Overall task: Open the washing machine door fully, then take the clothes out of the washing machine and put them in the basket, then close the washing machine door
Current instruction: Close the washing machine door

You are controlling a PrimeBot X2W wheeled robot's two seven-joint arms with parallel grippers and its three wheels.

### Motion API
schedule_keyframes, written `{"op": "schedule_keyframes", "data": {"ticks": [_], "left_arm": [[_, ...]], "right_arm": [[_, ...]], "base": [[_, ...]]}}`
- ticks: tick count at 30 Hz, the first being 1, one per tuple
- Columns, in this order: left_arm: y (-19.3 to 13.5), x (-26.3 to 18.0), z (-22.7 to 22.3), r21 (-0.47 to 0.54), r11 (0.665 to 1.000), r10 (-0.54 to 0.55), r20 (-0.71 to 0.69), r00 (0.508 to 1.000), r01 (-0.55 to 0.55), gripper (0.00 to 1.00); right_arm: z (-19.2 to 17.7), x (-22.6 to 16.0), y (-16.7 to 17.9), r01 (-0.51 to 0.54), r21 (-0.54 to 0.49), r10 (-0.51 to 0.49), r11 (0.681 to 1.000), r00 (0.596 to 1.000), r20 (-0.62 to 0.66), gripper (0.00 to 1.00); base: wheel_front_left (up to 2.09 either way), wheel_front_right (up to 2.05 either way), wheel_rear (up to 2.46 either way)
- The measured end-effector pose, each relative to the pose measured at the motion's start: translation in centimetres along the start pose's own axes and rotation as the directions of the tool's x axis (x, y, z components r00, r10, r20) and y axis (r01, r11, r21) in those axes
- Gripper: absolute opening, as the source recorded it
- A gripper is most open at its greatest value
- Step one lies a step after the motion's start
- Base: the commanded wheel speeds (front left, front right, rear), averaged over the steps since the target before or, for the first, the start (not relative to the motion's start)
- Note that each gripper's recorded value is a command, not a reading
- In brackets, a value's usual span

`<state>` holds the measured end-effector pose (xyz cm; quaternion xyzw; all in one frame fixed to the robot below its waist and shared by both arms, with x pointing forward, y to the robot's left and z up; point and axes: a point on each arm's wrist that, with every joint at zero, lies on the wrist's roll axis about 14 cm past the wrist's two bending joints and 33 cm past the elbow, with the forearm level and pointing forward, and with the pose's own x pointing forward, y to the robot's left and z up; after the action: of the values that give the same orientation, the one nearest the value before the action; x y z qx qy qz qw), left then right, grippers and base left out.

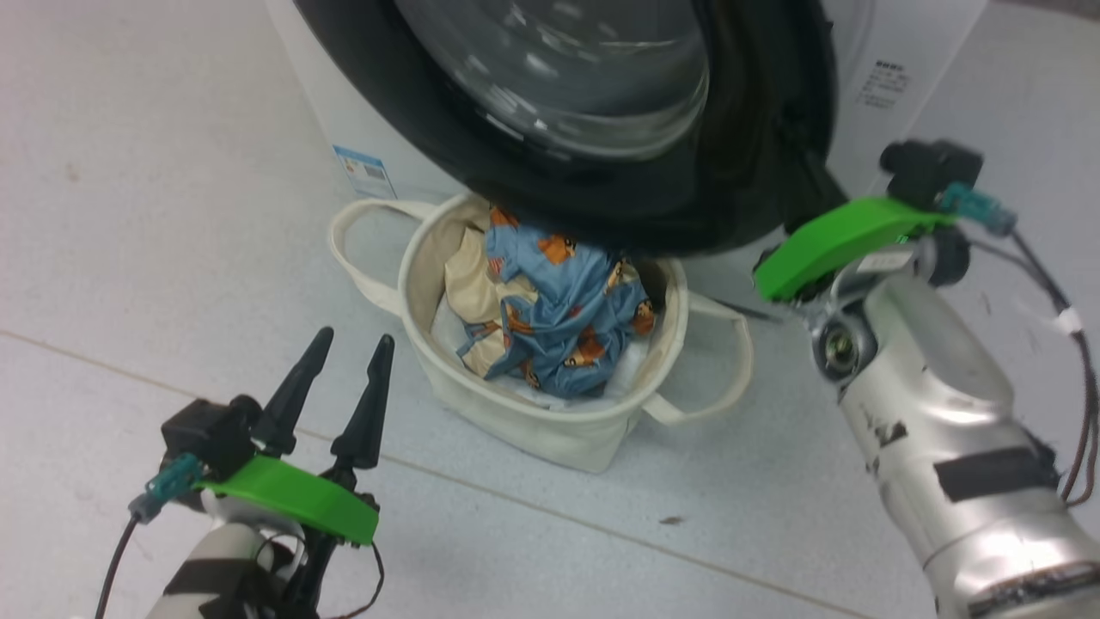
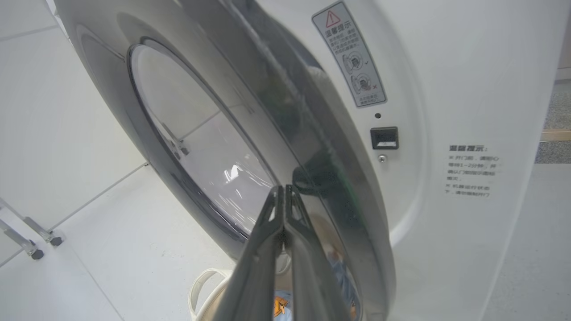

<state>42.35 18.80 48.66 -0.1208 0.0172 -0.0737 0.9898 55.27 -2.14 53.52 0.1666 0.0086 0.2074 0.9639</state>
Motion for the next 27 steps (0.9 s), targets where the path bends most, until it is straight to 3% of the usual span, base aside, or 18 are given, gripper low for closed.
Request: {"op": "schedule_keyframes", "data": {"ticks": [17, 27], "left_arm": [[0.2, 3.9, -3.7, -0.037, 0.999, -0.005, -0.071, 0.997, 0.002, 1.00], [0.6, 4.6, -4.7, -0.046, 0.999, 0.010, -0.087, 0.996, -0.014, 1.00]], "right_arm": [[-0.1, 5.1, -6.4, 0.122, -0.044, -0.121, 0.992, 0.992, 0.031, 0.00], [-1.9, 6.0, -6.9, 0.132, -0.029, -0.131, 0.991, 0.991, 0.026, 0.00]], "base": [[0.00, 0.00, 0.00], [0.00, 0.00, 0.00]]}}
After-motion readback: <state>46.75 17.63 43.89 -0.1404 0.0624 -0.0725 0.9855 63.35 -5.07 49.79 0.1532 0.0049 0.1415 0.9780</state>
